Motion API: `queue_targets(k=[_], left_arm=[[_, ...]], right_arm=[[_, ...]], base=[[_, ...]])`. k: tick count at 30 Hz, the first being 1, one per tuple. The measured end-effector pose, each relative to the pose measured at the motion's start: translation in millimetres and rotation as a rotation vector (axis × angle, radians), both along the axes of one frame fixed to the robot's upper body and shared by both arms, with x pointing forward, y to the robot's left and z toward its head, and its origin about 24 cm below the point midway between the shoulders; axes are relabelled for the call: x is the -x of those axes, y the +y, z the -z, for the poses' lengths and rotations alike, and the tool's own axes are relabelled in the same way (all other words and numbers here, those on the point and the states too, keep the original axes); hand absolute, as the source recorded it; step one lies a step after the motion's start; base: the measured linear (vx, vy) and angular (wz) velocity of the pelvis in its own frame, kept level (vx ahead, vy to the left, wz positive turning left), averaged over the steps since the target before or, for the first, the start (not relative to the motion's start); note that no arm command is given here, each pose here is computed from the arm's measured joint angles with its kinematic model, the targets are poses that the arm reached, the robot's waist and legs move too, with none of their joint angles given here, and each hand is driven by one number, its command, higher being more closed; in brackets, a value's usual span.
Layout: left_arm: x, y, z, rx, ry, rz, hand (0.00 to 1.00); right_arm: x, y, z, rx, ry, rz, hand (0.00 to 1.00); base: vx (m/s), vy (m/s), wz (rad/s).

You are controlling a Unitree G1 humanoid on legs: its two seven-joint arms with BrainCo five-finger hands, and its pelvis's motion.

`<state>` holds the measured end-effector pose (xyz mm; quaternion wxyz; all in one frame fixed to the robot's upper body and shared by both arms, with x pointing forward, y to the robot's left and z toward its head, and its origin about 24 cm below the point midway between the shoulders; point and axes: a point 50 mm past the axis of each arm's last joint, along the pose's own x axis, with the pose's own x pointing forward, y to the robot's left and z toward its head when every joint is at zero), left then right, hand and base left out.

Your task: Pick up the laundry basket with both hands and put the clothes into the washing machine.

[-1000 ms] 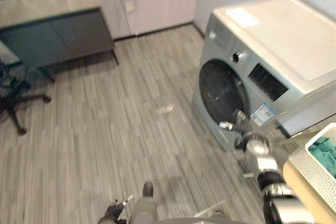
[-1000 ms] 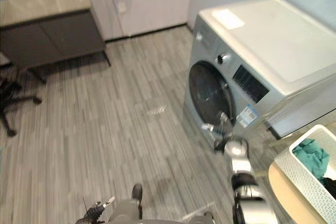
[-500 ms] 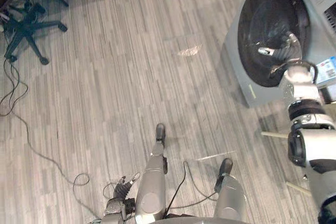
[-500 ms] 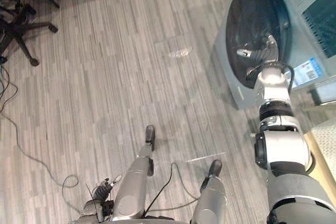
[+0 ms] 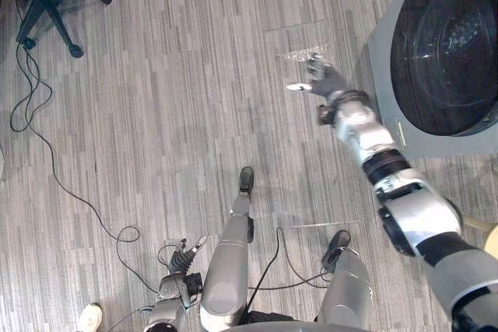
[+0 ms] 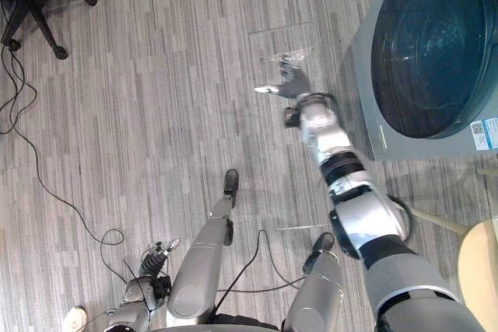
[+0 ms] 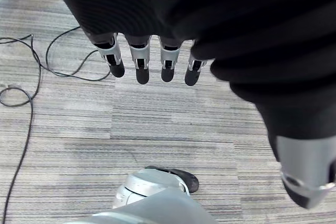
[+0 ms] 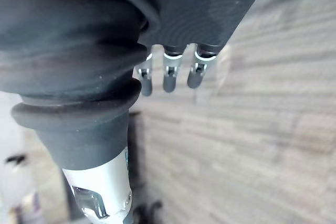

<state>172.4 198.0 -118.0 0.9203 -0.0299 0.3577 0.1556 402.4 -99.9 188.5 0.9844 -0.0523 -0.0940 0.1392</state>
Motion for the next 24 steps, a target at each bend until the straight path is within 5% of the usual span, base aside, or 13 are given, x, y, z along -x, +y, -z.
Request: queue_targets(k=[4, 8, 17, 24], left_arm=[[-12.3, 4.3, -6.9, -0.01, -0.044, -0.046, 0.0], [-8.9, 9.7, -4.4, -0.023, -0.022, -0.05, 0.0], [21.3, 30.4, 12.2, -0.081, 0.132, -0.051, 0.0], [58.7, 42.0, 25.4, -0.092, 0.26, -0.102, 0.0]], right_arm=[[35.3, 50.9, 25.9, -0.136, -0.006, -0.218, 0.0], [50.5, 51.6, 72.1, -0.23, 0.135, -0.216, 0.0], [83.7, -24.0, 159.5, -0.357, 0.355, 0.113, 0.0], [116.9, -120.1, 189.5, -0.335, 0.396, 0.48, 0.0]], base=[[-0.05, -0.065, 0.18], [-0.04, -0.036, 0.12], [-0.02, -0.023, -0.14], [0.03, -0.029, -0.17]])
